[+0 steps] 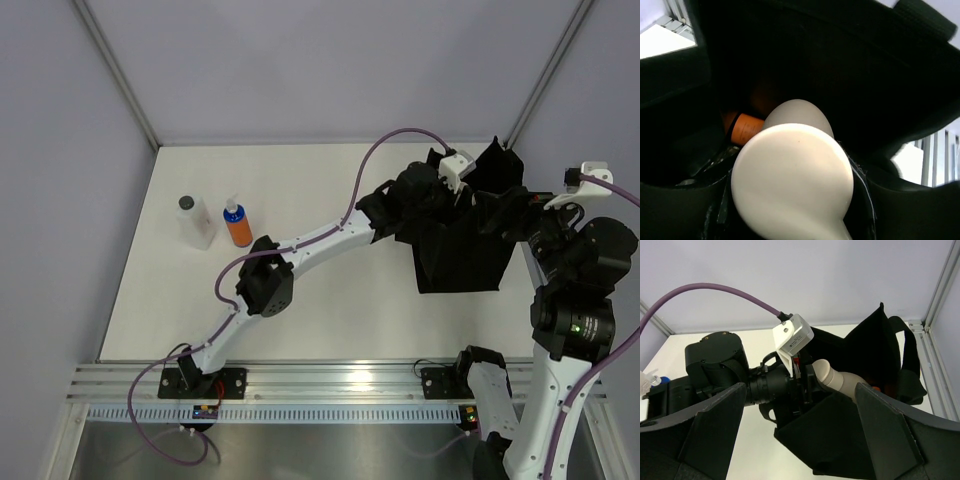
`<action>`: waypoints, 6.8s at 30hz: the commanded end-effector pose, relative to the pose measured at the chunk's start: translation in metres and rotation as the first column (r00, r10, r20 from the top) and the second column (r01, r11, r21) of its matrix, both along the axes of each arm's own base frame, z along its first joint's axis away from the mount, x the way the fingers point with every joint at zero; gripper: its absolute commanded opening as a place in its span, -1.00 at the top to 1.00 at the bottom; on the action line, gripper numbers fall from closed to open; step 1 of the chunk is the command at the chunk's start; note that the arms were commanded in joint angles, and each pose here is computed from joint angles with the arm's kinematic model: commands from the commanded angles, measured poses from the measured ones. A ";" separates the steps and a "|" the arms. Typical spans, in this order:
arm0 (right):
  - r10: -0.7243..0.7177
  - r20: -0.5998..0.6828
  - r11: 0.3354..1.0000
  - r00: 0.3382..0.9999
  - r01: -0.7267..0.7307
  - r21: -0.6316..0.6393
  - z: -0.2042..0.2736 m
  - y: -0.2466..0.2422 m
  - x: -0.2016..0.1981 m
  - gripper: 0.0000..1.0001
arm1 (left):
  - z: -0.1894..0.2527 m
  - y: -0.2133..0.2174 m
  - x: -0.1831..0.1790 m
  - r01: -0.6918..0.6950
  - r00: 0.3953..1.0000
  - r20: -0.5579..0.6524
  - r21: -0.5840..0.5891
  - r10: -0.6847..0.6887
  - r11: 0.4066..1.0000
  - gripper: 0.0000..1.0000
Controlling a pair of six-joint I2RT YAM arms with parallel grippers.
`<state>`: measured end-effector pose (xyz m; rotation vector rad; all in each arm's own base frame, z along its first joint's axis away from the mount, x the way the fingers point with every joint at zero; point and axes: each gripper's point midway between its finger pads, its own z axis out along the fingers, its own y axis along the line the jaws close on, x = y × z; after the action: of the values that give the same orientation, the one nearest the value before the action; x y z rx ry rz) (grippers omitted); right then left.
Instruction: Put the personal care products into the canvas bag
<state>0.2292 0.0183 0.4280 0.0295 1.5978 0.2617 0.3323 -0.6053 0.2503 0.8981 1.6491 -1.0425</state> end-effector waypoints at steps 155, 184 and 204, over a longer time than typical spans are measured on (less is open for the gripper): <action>0.434 -0.090 0.852 0.896 -0.441 -0.283 0.050 0.054 0.082 1.00 | 0.027 0.401 -0.121 -0.454 0.887 0.153 0.119 0.436 0.883 -0.98; 0.116 -0.351 0.871 0.929 -0.265 -0.413 -0.110 -0.058 0.195 1.00 | -0.018 0.417 -0.118 -0.490 0.871 0.177 0.248 0.458 0.836 -0.98; -0.013 -0.417 0.902 0.909 -0.169 -0.398 -0.175 -0.080 0.256 0.79 | -0.027 0.419 -0.115 -0.498 0.867 0.171 0.287 0.468 0.818 -0.98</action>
<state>0.4580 -0.0675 0.2220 -0.3312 2.1988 -0.0171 0.2130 -0.1868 0.2203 0.6638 1.8871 -0.3940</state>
